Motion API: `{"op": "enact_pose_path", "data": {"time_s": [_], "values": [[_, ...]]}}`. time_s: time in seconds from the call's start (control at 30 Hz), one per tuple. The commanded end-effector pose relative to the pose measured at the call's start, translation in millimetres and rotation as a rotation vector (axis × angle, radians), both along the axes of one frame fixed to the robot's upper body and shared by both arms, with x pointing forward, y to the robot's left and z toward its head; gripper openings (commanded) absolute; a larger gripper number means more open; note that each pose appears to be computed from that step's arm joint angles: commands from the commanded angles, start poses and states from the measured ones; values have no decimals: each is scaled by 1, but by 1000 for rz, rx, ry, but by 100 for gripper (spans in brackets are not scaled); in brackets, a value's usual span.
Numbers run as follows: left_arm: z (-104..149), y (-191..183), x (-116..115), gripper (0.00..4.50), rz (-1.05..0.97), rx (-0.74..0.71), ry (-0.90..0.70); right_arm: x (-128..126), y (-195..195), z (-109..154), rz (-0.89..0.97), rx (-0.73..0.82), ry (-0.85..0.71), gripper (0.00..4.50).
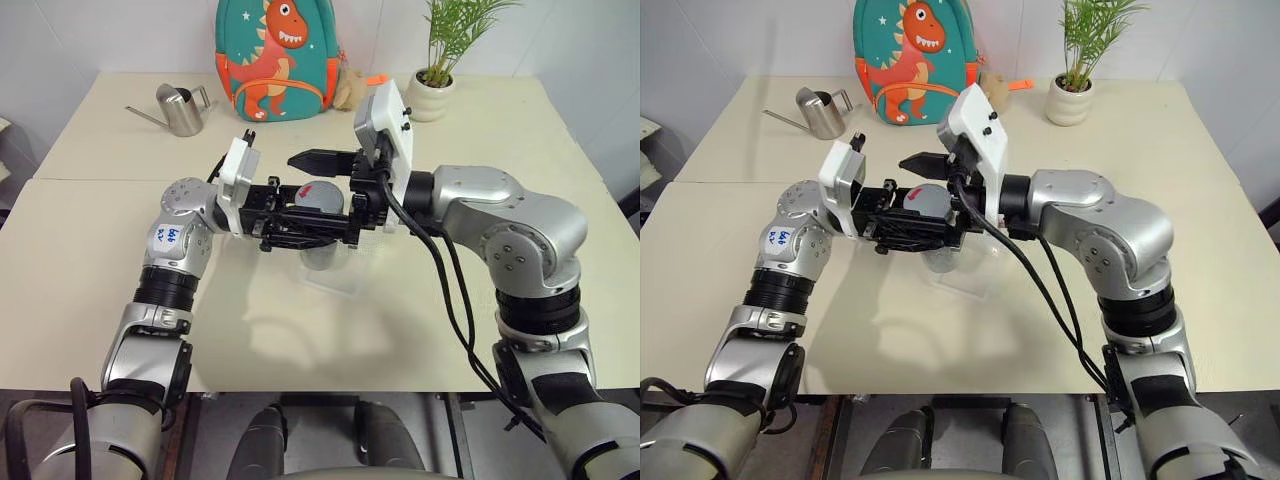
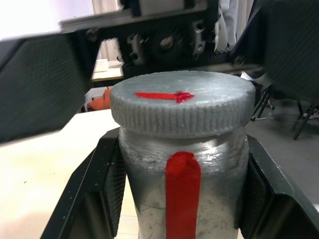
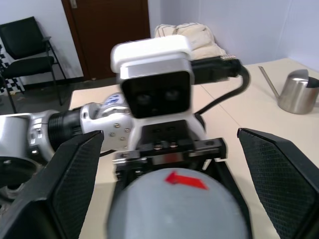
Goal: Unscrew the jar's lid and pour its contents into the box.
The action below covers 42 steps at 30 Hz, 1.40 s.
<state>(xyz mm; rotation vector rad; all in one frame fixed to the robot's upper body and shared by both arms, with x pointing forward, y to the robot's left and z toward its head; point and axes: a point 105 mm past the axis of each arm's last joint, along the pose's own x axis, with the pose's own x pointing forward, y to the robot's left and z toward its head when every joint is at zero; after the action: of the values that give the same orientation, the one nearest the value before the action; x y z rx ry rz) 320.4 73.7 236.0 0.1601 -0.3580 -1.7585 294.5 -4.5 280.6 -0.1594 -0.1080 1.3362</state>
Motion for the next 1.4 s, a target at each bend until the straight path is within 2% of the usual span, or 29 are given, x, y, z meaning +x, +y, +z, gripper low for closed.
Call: {"op": "enact_pose_path", "data": {"time_s": [0.03,0.77,1.4], "values": [[8,2,-10,242,-90,10,-64,-1,2,8,7,7,-61,450],[7,4,-9,242,-78,10,-61,-4,-26,8,-56,-45,-87,450],[7,6,-7,242,-66,10,-60,-17,-27,9,-7,-69,-91,450]]}}
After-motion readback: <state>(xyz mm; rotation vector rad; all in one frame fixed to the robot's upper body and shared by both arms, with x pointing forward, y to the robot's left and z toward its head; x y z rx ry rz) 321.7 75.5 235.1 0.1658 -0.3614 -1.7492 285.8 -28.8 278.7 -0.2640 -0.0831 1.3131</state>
